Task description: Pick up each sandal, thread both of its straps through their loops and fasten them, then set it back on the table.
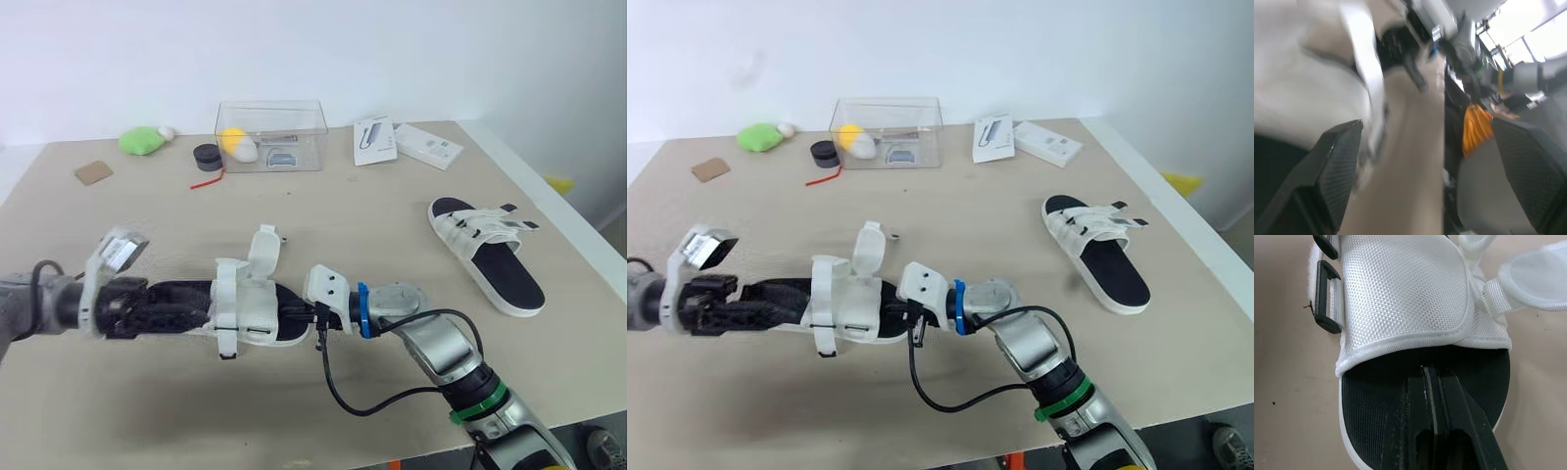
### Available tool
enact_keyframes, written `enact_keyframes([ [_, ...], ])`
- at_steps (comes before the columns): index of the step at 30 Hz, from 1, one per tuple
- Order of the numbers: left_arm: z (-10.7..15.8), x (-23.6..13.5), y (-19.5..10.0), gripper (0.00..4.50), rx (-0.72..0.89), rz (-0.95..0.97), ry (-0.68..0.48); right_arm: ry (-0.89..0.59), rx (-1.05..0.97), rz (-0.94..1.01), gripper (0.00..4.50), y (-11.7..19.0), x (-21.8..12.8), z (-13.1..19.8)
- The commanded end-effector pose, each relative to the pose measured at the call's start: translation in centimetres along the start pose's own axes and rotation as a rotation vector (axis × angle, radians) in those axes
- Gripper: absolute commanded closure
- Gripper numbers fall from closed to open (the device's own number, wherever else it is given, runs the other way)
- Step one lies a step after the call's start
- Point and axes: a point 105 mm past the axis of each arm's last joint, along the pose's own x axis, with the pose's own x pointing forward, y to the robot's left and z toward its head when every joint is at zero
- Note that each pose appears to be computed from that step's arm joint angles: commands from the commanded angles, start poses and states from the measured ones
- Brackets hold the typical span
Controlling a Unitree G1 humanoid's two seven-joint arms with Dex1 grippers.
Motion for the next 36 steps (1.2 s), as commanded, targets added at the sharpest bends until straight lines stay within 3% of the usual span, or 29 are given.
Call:
enact_keyframes([
  [1, -2.6, -0.3, 0.0, 0.08, 0.046, 0.040, 0.116, 0.086, 0.070, 0.059, 4.50, 1.3, 0.4, -2.6],
  [9, -2.0, 2.9, 2.3, 0.08, 0.153, 0.089, 0.014, 0.092, 0.056, 0.074, 4.50, 1.3, 0.4, -2.5],
  [11, -2.5, 3.9, 3.1, 0.08, 0.188, 0.112, 0.033, 0.094, 0.053, 0.074, 4.50, 1.3, 0.4, -2.5],
  [19, -2.9, 5.6, 3.7, 0.08, 0.159, 0.095, 0.004, 0.097, 0.055, 0.066, 4.50, 1.2, 0.3, -2.6],
  [26, -2.0, 5.6, 3.0, 3.29, 0.118, 0.056, -0.048, 0.096, 0.055, 0.064, 4.50, 1.2, 0.3, -2.5],
  [28, -2.2, 5.5, 2.7, 4.39, 0.106, 0.043, -0.035, 0.096, 0.056, 0.065, 4.50, 1.2, 0.3, -2.5],
  [36, -6.1, 5.2, 0.7, 4.46, 0.059, -0.032, 0.145, 0.092, 0.060, 0.065, 4.50, 1.3, 0.3, -2.5],
])
